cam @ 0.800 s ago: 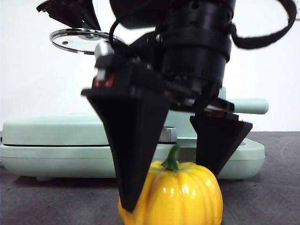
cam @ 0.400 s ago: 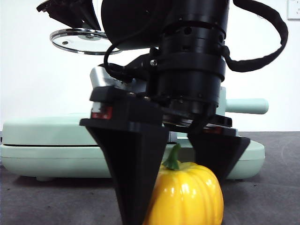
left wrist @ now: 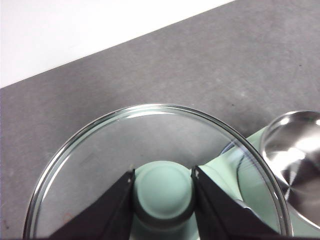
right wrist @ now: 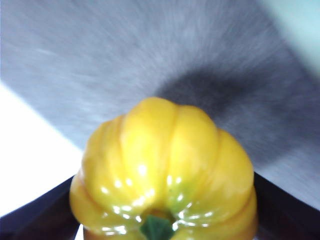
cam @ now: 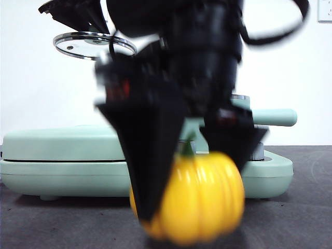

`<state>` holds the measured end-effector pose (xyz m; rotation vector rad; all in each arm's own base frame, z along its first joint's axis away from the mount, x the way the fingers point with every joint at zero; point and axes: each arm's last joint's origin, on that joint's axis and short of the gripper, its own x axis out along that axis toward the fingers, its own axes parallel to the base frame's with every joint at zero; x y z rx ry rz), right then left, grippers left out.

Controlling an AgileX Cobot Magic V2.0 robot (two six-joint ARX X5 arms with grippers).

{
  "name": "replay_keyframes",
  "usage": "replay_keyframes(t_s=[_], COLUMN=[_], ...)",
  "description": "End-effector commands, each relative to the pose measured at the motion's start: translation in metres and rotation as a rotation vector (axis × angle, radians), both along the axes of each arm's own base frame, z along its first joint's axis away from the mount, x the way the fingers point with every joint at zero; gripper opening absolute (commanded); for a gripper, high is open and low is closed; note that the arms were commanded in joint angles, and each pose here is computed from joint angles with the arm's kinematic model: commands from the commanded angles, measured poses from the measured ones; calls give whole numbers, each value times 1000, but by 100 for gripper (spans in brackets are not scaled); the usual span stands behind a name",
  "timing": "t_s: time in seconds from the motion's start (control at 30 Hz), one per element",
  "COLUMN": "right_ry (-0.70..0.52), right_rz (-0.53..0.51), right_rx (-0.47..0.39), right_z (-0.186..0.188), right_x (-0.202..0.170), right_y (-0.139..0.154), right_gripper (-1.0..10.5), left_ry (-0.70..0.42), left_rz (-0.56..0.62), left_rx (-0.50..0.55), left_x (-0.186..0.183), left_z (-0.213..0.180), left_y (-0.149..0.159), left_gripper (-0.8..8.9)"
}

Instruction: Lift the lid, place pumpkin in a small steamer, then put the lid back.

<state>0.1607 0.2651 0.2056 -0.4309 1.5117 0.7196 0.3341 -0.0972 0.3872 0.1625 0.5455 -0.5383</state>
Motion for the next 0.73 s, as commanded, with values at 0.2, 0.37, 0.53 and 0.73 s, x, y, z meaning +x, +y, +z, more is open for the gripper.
replay_keyframes(t_s=[0.2,0.37,0.53,0.73], right_ry=[-66,-190,-275,-309], right_rz=[-21,-117,-218,-285], right_rx=[72,143,181,179], right_z=[78,122,147,147], right_x=[33,69,107,146], right_y=[1,-19,-47,-63], right_gripper=[279,279,279,279], left_ry=[-56,-54,-55,-51], left_rz=[30,38,38,41], left_rx=[-33,-35,-36,-40], left_x=[2,2,2,2], left_z=[15,15,15,15], left_y=[10,12,11,11], left_gripper=[80,80,80,80])
